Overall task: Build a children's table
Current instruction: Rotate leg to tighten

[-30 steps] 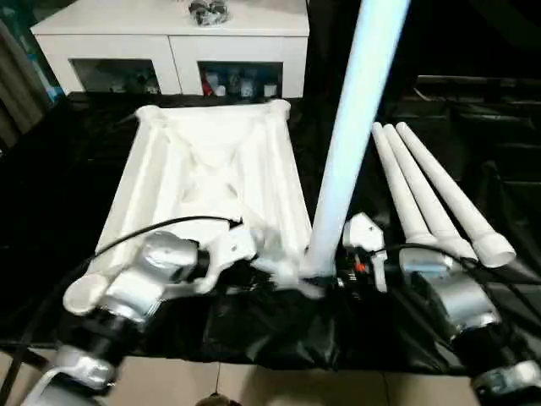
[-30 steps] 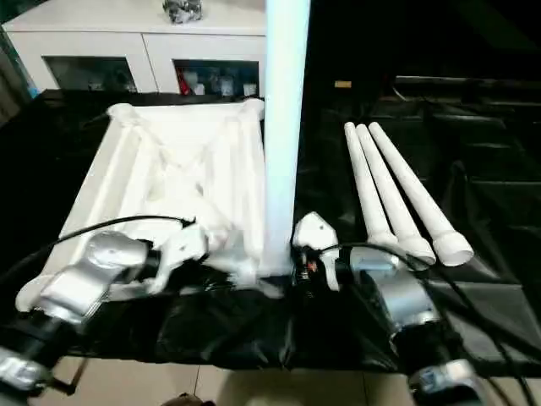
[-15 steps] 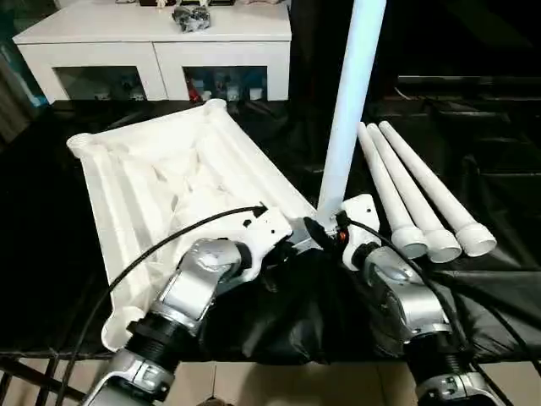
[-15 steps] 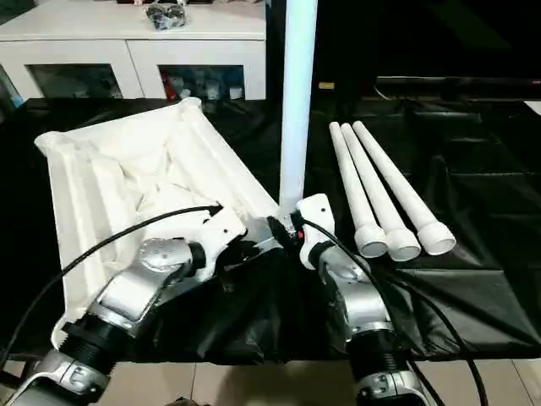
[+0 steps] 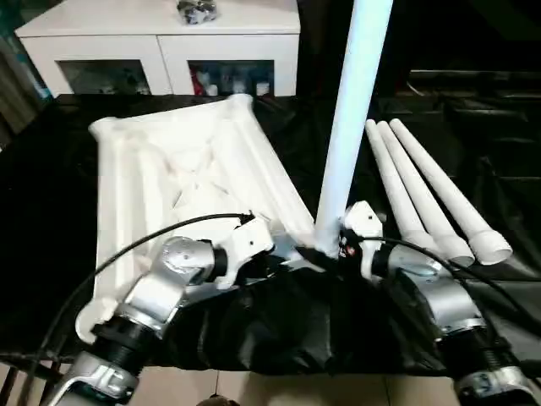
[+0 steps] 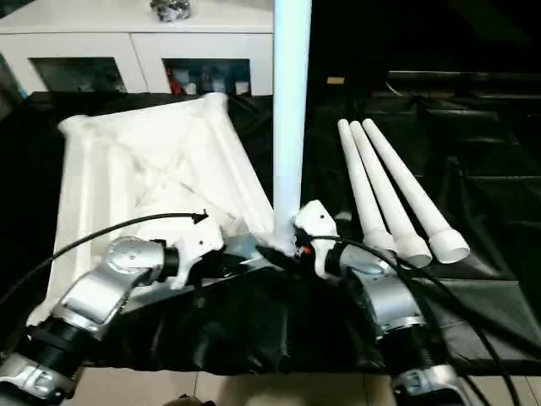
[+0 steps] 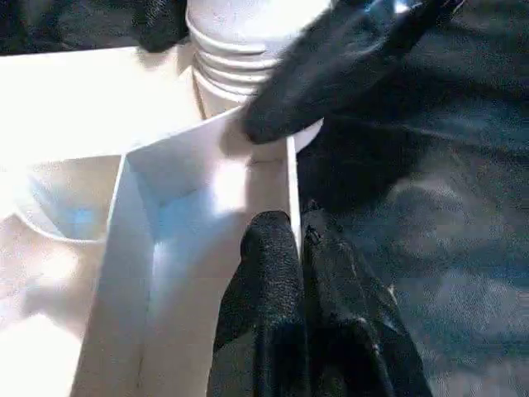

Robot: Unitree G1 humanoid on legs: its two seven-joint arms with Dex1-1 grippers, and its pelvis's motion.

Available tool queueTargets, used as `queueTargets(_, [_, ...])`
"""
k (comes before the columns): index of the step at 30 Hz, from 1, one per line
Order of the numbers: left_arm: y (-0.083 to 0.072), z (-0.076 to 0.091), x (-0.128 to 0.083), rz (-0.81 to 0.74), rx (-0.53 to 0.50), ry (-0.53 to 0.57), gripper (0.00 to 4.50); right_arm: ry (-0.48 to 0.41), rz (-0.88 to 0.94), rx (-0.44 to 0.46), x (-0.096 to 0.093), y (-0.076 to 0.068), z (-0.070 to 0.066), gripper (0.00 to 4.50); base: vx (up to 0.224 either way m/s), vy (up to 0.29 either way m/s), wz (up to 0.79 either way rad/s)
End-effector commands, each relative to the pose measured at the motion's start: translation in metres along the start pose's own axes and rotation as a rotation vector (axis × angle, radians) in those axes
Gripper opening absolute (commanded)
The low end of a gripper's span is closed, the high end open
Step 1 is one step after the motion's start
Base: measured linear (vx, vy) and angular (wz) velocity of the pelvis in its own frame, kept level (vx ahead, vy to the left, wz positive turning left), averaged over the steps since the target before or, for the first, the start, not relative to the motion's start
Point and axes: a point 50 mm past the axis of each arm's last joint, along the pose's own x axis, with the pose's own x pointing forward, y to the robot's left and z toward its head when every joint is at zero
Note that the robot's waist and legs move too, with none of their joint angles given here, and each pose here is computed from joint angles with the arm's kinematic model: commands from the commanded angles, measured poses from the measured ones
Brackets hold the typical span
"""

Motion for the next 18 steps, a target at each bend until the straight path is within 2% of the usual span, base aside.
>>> queueTargets(1, [-0.007,0.002,0.004,-0.108,0.032,-0.011,0.0,0.019,0.151,-0.009,0.001,0.01,0.001,3.67,0.0,0.0,0.0])
queueTargets(2, [-0.007,0.002,0.004,-0.108,0.032,-0.011,0.0,0.019,0.151,-0.009,0.001,0.01,0.001,3.67,0.0,0.0,0.0])
queueTargets(4, [-0.003,-0.001,-0.004,-0.141,0.035,-0.001,0.0,0.038,0.27,-0.032,-0.003,0.013,0.004,3.67,0.0,0.0,0.0])
queueTargets(5, [-0.003,-0.001,-0.004,-0.141,0.035,-0.001,0.0,0.038,0.27,-0.032,-0.003,0.013,0.004,3.43,0.0,0.0,0.0])
queueTargets(9, [-0.001,0.0,-0.009,-0.159,0.03,-0.003,0.0,0.048,0.345,-0.039,-0.004,0.015,0.008,3.28,0.0,0.0,0.0])
queueTargets(11, [0.001,-0.001,-0.01,-0.158,0.035,0.004,0.0,0.068,0.375,-0.044,-0.003,0.015,0.008,2.92,0.0,0.0,0.0])
queueTargets(12, [0.001,-0.002,-0.01,-0.16,0.035,0.005,0.0,0.074,0.383,-0.045,-0.003,0.015,0.007,2.92,0.0,0.0,0.0])
queueTargets(15, [0.001,-0.004,-0.011,-0.159,0.036,0.008,0.0,0.076,0.374,-0.041,-0.002,0.015,0.006,2.84,0.0,0.0,0.0])
queueTargets(18, [0.0,-0.007,-0.009,-0.117,0.021,0.017,0.0,0.057,0.278,-0.001,0.0,0.012,0.002,2.73,0.0,0.0,0.0])
